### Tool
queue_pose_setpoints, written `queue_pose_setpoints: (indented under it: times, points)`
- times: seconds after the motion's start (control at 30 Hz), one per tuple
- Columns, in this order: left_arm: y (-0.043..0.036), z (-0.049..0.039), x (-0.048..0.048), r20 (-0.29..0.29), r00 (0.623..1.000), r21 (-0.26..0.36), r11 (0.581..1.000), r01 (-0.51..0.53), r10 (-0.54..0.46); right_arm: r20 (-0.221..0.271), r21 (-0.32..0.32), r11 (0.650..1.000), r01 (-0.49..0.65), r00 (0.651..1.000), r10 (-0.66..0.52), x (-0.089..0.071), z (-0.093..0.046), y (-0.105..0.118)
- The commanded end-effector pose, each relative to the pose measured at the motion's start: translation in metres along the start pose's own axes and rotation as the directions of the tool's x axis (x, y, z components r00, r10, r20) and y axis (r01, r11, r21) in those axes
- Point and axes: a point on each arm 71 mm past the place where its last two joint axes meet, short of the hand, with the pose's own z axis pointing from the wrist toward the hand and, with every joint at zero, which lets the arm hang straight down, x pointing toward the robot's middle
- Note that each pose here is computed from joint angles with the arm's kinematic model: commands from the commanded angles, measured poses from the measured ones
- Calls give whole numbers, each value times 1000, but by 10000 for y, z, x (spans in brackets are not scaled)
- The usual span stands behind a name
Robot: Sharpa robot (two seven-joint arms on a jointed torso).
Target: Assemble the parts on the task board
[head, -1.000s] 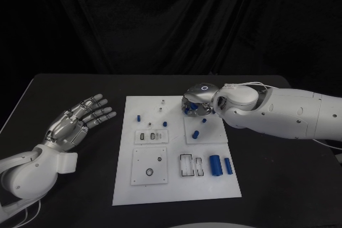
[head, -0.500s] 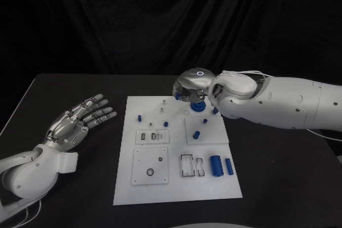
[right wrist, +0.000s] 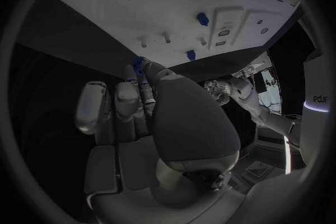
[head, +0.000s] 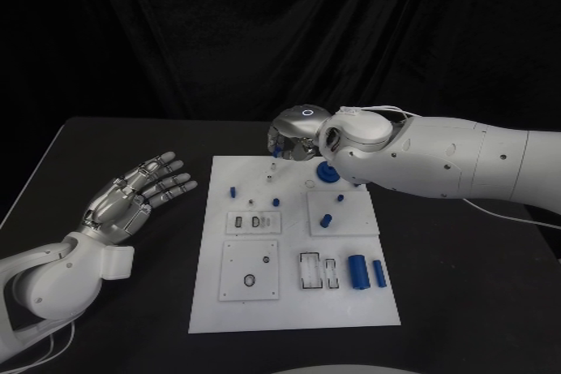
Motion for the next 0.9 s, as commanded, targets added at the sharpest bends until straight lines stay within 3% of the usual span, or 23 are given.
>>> queue_pose_setpoints:
  times: [0.03, 0.9]
  points:
    - [-57, 14, 15, -5, 1000, 80, 997, 10, -10, -39, 0, 1000, -5, 999, 5, 59, 26, -8]
    - [-37, 45, 13, -12, 1000, 73, 997, 14, -13, -76, -9, 1000, -17, 997, 17, 228, 71, 50]
